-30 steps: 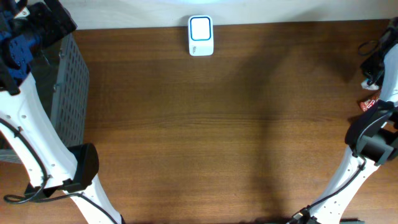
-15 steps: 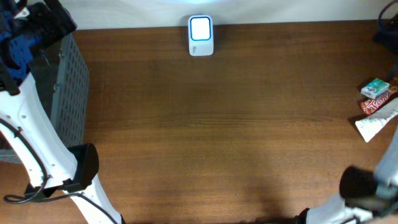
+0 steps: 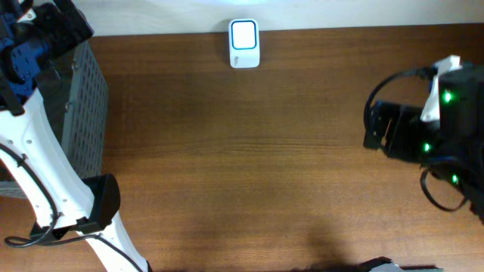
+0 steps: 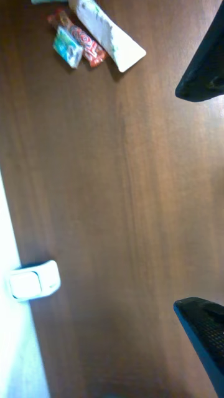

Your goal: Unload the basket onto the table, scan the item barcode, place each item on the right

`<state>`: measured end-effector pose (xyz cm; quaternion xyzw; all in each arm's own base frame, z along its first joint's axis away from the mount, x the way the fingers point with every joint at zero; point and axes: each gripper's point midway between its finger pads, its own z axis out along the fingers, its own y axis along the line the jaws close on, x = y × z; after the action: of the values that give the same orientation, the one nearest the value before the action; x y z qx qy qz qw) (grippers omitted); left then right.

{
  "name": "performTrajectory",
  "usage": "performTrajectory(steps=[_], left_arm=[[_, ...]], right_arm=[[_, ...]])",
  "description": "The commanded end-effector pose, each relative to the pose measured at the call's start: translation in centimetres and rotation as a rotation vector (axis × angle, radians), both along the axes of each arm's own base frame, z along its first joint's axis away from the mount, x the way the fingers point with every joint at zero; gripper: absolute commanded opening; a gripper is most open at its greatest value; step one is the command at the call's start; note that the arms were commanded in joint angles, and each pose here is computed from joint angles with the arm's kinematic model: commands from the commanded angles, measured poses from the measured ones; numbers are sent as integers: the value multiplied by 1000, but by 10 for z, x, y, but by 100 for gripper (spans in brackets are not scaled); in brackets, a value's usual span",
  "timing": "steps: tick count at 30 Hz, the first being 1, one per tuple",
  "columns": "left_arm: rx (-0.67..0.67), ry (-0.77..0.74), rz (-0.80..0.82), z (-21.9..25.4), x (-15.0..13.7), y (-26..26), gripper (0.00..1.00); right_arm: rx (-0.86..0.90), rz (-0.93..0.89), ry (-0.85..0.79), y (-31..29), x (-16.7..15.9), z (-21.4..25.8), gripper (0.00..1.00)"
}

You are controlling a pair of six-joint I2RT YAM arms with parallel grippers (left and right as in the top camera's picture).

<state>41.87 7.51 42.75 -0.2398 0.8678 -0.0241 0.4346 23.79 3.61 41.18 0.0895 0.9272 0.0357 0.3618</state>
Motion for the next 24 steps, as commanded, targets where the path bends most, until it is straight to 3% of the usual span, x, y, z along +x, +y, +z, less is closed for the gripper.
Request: performTrajectory(steps=[1,6,12,17,24], left_arm=[[19,-15,2,7,-5,3,99],[19,-15,2,7,-5,3,99],[19,-14,2,7,-5,3,99],[19,-15,2,7,-5,3,99],[19,-15,2,7,-5,3,99]], right_arm=[[-2,36,66,8,-2,-18,99],[-48,84,65,7,-2,-18,99],[-39,89,29,0,-27,-15,99],[-69,80,96,-11,-52,-54,99],[-73,-50,-22,-39,-55,-115,99]])
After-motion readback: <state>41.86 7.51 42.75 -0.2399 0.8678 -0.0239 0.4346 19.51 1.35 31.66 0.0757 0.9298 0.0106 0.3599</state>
